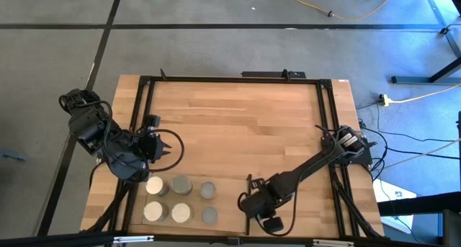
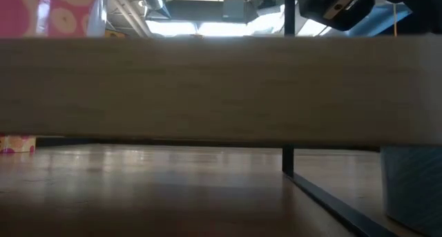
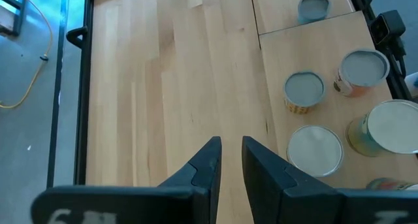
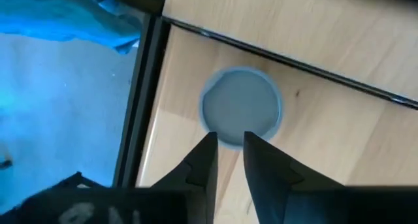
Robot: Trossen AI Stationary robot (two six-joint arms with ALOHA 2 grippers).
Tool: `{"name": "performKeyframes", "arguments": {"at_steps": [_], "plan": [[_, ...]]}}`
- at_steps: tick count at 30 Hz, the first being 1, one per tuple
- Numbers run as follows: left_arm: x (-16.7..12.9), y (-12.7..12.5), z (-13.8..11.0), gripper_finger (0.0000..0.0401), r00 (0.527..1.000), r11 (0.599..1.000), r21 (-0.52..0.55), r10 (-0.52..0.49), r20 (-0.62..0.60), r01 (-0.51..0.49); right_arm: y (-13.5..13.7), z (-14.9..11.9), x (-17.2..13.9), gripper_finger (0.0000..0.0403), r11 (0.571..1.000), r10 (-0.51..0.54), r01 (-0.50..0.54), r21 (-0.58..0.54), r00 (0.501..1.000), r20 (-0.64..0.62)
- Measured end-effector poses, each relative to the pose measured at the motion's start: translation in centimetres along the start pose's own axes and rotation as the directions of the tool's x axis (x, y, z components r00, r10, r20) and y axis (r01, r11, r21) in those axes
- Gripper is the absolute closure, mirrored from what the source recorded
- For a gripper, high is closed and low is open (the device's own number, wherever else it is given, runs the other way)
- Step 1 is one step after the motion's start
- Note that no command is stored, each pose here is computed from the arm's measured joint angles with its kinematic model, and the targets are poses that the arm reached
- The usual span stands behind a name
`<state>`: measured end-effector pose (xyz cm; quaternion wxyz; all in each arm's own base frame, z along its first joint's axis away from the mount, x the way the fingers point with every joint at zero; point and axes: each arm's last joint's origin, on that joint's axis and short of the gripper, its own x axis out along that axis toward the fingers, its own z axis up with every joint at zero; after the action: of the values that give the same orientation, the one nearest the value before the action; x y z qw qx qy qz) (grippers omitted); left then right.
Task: Pick and place cans onto a shelf
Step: Put the canned tuna on the shelf
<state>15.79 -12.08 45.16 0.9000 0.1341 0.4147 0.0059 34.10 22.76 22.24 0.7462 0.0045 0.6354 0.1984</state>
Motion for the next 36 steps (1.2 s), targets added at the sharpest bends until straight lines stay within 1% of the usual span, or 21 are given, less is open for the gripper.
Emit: {"name": "performKeyframes", "arguments": {"at_steps": [2,8,17,22,25,29,32,36], "plan": [[0.0,0.0,0.0,0.0346,1.000,1.000,0.005,0.000,0.000,0.000,0.0,0.2,0.0,0.0327,1.000,0.004,-0.004,0.000,1.000,0.016],[0.0,0.0,0.0,0.0346,1.000,1.000,0.007,0.000,0.000,0.000,0.2,1.1,0.2,0.0327,0.996,0.004,0.008,-0.093,0.992,0.126],[0.0,0.0,0.0,0.0346,1.000,1.000,0.008,0.000,0.000,0.000,0.4,1.6,-0.7,0.0327,0.994,0.013,0.004,-0.112,0.988,0.152],[0.0,0.0,0.0,0.0346,1.000,1.000,0.008,0.000,0.000,0.000,0.4,1.8,-2.0,0.0327,0.994,-0.003,0.017,-0.108,0.992,0.129],[0.0,0.0,0.0,0.0346,1.000,1.000,0.007,0.000,0.000,0.000,0.3,1.6,-1.9,0.0327,0.992,-0.007,0.022,-0.125,0.993,0.116],[0.0,0.0,0.0,0.0346,1.000,1.000,0.007,0.000,0.000,0.000,0.0,1.4,-1.5,0.0327,0.992,-0.013,0.025,-0.120,0.995,0.099],[0.0,0.0,0.0,0.0346,1.000,1.000,0.007,0.000,0.000,0.000,0.0,1.4,-1.7,0.0327,0.991,-0.019,0.033,-0.129,0.994,0.110],[0.0,0.0,0.0,0.0346,1.000,1.000,0.006,0.000,0.000,0.000,-0.1,1.1,-1.7,0.0327,0.992,-0.029,0.039,-0.121,0.996,0.079]]}}
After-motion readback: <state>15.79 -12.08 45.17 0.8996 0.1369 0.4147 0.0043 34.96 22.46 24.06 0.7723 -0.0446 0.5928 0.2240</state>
